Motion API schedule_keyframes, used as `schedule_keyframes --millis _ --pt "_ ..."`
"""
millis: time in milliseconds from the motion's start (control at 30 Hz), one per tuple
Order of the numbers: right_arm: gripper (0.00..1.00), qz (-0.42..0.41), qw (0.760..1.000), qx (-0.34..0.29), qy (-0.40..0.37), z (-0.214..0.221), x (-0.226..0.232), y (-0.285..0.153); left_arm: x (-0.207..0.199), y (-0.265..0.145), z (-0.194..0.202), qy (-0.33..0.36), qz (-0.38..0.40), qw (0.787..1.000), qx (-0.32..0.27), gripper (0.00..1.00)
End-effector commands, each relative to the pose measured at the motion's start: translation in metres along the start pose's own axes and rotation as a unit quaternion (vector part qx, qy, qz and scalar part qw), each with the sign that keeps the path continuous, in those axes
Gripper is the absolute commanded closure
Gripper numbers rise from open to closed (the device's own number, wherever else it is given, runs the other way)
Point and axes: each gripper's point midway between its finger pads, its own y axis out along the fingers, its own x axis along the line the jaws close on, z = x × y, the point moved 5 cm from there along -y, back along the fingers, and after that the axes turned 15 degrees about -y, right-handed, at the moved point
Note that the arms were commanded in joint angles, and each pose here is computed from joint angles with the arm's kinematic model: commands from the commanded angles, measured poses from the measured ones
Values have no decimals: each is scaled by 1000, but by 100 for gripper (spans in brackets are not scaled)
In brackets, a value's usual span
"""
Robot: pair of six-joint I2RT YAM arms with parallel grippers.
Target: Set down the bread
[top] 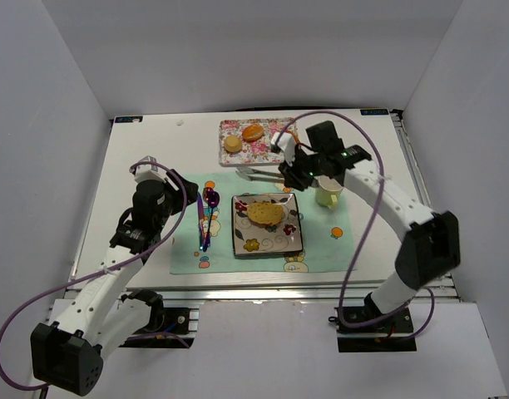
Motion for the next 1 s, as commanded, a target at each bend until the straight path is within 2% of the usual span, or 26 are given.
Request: schedule_keyframes --millis 0,67,100,167,300,700,967 --pt "64 96 995 -1 2 -18 -64 29 -6 -1 -7 -5 10 1000 -12 24" --pt "63 141 990 -4 -8 -34 -97 33 -5 -2 -7 -3 6 1000 -14 24" --pt "63 138 990 10 -6 -28 -104 54 -5 -2 -8 -3 7 1000 -15 24" --pt "61 166 986 1 -26 -43 -125 60 -5 -2 -8 -4 6 1000 -17 24" --pt "59 171 983 19 -63 -41 -141 97 -6 -2 -10 -10 6 1000 -22 24" --pt "54 175 979 17 -103 -41 -136 118 -2 2 -6 -12 -3 1000 -16 24" --pt "53 172 978 52 -108 -22 -130 134 -3 6 -6 -6 -3 1000 -12 24"
